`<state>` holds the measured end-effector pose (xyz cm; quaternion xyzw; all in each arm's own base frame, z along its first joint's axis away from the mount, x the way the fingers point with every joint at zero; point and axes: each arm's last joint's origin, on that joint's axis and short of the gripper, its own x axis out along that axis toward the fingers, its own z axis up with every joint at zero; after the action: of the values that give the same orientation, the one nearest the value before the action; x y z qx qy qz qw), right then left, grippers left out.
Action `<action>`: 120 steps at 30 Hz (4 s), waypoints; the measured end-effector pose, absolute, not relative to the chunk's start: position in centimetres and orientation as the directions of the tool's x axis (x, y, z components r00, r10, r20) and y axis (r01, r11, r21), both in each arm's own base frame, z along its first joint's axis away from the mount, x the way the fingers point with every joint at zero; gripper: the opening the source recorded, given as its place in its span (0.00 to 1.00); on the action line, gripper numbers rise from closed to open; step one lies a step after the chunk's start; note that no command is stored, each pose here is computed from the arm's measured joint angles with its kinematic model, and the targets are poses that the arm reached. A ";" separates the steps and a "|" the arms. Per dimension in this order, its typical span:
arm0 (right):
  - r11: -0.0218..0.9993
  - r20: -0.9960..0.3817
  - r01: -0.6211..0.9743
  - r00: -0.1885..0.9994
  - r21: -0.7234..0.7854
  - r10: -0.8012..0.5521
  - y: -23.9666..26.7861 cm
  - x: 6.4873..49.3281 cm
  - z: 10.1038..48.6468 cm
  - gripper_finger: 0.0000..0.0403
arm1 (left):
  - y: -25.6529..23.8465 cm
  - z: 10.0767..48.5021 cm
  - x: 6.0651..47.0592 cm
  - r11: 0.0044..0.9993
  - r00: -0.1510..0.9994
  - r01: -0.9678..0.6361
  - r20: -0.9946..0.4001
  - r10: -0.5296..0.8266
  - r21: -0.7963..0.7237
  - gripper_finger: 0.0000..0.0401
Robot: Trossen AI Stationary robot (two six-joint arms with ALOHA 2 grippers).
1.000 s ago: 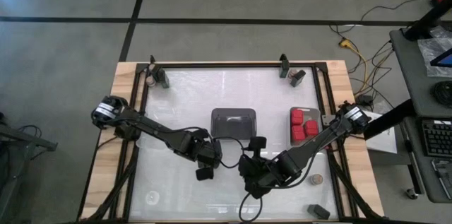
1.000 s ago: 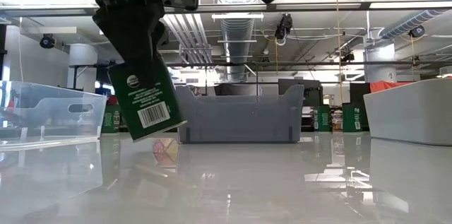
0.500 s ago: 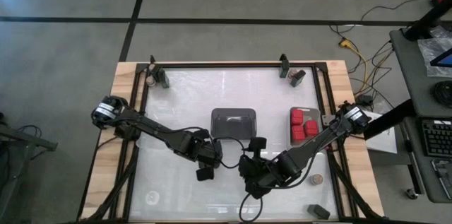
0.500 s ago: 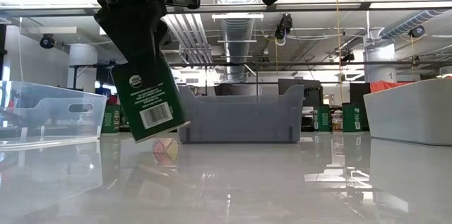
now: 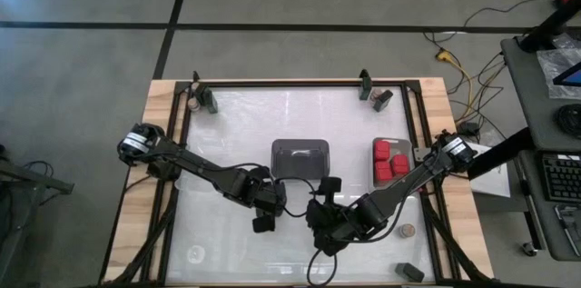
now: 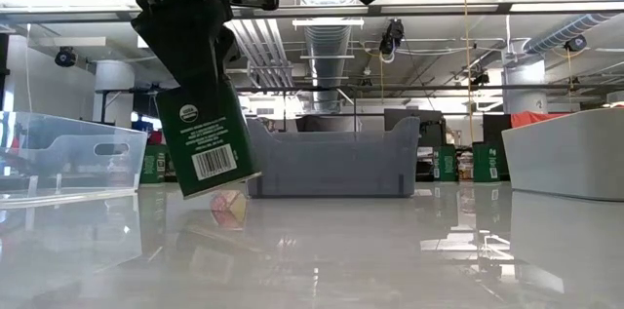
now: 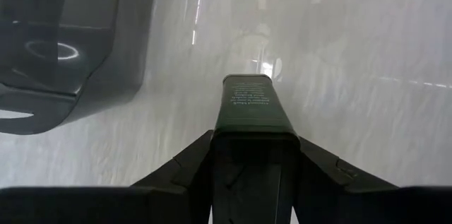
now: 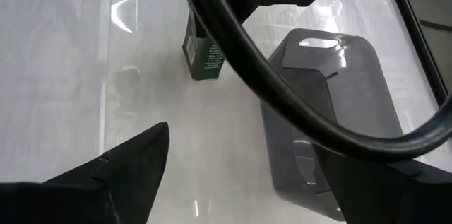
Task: Sort spices by type
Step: Put the green spice can into the gray bin
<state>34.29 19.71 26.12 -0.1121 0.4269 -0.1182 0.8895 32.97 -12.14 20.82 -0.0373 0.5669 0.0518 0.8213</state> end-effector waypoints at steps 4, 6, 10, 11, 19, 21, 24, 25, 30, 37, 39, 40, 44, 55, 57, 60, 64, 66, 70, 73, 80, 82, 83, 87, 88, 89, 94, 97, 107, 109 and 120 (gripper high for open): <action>0.949 -0.732 0.114 0.611 -0.293 -0.300 19.8 34.3 26.1 0.84 | -12.2 20.9 33.1 0.993 0.361 -0.114 -0.932 0.040 -0.002 0.34; 0.950 -0.733 0.113 0.612 -0.291 -0.297 19.8 34.4 26.2 0.85 | -12.2 20.9 33.1 0.994 0.361 -0.111 -0.932 0.040 -0.001 0.34; 0.952 -0.734 0.110 0.613 -0.286 -0.292 19.8 34.4 26.2 0.86 | -12.2 20.8 33.1 0.995 0.362 -0.104 -0.931 0.039 0.002 0.34; 0.953 -0.736 0.109 0.613 -0.282 -0.288 19.8 34.4 26.2 0.85 | -12.2 20.8 33.1 0.995 0.362 -0.103 -0.931 0.039 0.002 0.34; 0.964 -0.751 0.145 0.606 -0.222 -0.264 19.1 34.9 26.2 0.88 | -12.2 20.8 33.1 0.996 0.364 -0.093 -0.931 0.038 0.005 0.45; 0.964 -0.746 0.142 0.612 -0.223 -0.263 19.0 35.1 26.2 0.89 | -12.2 20.9 33.1 0.996 0.363 -0.088 -0.931 0.039 0.007 0.50; 0.967 -0.730 0.131 0.635 -0.219 -0.252 18.9 35.5 26.4 0.89 | -12.1 21.5 32.8 0.997 0.373 -0.082 -0.927 0.035 0.004 0.57; 0.968 -0.722 0.125 0.647 -0.217 -0.246 18.9 35.7 26.5 0.89 | -12.0 22.0 32.5 0.997 0.377 -0.081 -0.925 0.033 0.002 0.59; 0.979 -0.709 0.083 0.679 -0.185 -0.192 18.8 37.3 25.5 0.89 | -12.0 25.2 30.3 0.996 0.425 -0.082 -0.903 0.057 0.024 0.63; 0.982 -0.699 0.095 0.692 -0.162 -0.182 18.0 38.9 24.4 0.89 | -12.9 28.4 25.4 0.999 0.567 -0.049 -0.823 0.031 0.003 0.62; 0.985 -0.692 0.097 0.702 -0.142 -0.169 17.8 39.2 24.5 0.89 | -13.0 28.2 24.1 0.999 0.616 -0.039 -0.788 -0.002 -0.033 0.61; 0.989 -0.690 0.089 0.708 -0.122 -0.149 17.8 39.4 24.6 0.89 | -13.0 27.9 23.4 0.998 0.636 -0.035 -0.771 -0.011 -0.043 0.61; 0.994 -0.689 0.077 0.716 -0.079 -0.110 17.4 40.7 23.6 0.89 | -12.5 26.6 21.3 0.995 0.723 -0.017 -0.689 -0.053 -0.095 0.60; 0.996 -0.740 0.062 0.667 -0.068 -0.092 16.0 44.1 22.5 0.89 | -11.1 22.6 18.1 0.966 0.868 0.047 -0.468 -0.166 -0.256 0.60; 0.995 -0.741 0.072 0.664 -0.066 -0.097 15.6 44.7 22.3 0.89 | -11.0 21.9 18.0 0.963 0.892 0.074 -0.416 -0.180 -0.259 0.60; 0.996 -0.742 0.076 0.664 -0.053 -0.090 15.3 45.6 21.7 0.89 | -10.8 20.6 17.8 0.964 0.901 0.088 -0.393 -0.185 -0.253 0.60; 0.993 -0.778 0.082 0.618 -0.082 -0.115 15.2 46.4 19.3 0.89 | -10.7 19.9 17.6 0.964 0.896 0.082 -0.405 -0.182 -0.254 0.60; 0.992 -0.793 0.082 0.597 -0.091 -0.122 15.1 46.6 18.7 0.89 | -10.8 19.7 17.5 0.964 0.892 0.081 -0.413 -0.183 -0.253 0.60; 0.992 -0.787 0.090 0.604 -0.086 -0.123 14.8 47.0 19.0 0.86 | -10.7 19.2 17.4 0.967 0.886 0.080 -0.427 -0.181 -0.244 0.60; 0.992 -0.792 0.095 0.597 -0.087 -0.126 14.7 46.9 18.9 0.81 | -10.7 18.9 17.3 0.969 0.886 0.073 -0.431 -0.172 -0.237 0.60; 0.992 -0.795 0.096 0.595 -0.082 -0.123 14.7 46.9 18.8 0.66 | -10.3 18.0 17.0 0.980 0.892 0.024 -0.438 -0.110 -0.197 0.60; 0.992 -0.795 0.097 0.594 -0.082 -0.123 14.7 46.9 18.8 0.62 | -10.2 18.0 17.0 0.980 0.893 0.024 -0.436 -0.110 -0.198 0.60; 0.992 -0.794 0.097 0.595 -0.081 -0.123 14.7 46.9 18.8 0.59 | -10.2 18.0 17.0 0.980 0.893 0.024 -0.436 -0.110 -0.199 0.60; 0.992 -0.795 0.102 0.593 -0.080 -0.125 14.6 46.9 18.8 0.52 | -10.2 18.0 17.0 0.980 0.893 0.024 -0.436 -0.110 -0.198 0.60; 0.992 -0.796 0.102 0.593 -0.080 -0.125 14.6 46.9 18.8 0.50 | -10.2 18.0 17.0 0.980 0.893 0.024 -0.437 -0.110 -0.198 0.60; 0.992 -0.796 0.102 0.593 -0.080 -0.125 14.6 46.9 18.7 0.49 | -10.2 18.0 17.0 0.980 0.893 0.023 -0.437 -0.110 -0.198 0.60; 0.992 -0.800 0.100 0.587 -0.079 -0.123 14.6 46.8 18.5 0.43 | -10.2 18.0 17.0 0.982 0.894 0.031 -0.434 -0.110 -0.186 0.60; 0.992 -0.803 0.098 0.583 -0.080 -0.122 14.6 46.8 18.4 0.39 | -10.2 18.9 16.9 0.985 0.905 0.055 -0.408 -0.119 -0.164 0.60; 0.995 -0.797 0.077 0.595 -0.066 -0.098 15.7 45.9 21.1 0.32 | -9.5 21.2 15.9 0.987 0.933 0.101 -0.332 -0.138 -0.127 0.60; 0.995 -0.796 0.085 0.598 -0.053 -0.093 16.0 45.3 22.2 0.34 | -9.4 21.4 15.7 0.985 0.938 0.103 -0.317 -0.142 -0.135 0.60; 0.937 -0.792 0.345 0.558 -0.049 -0.247 15.1 39.5 29.7 0.33 | -9.5 20.6 15.8 0.988 0.942 0.112 -0.307 -0.139 -0.103 0.60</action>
<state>39.55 15.13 29.70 0.0560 0.4391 -0.1681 0.8808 15.80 -9.45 20.60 -0.0420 0.1585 -0.0638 0.9844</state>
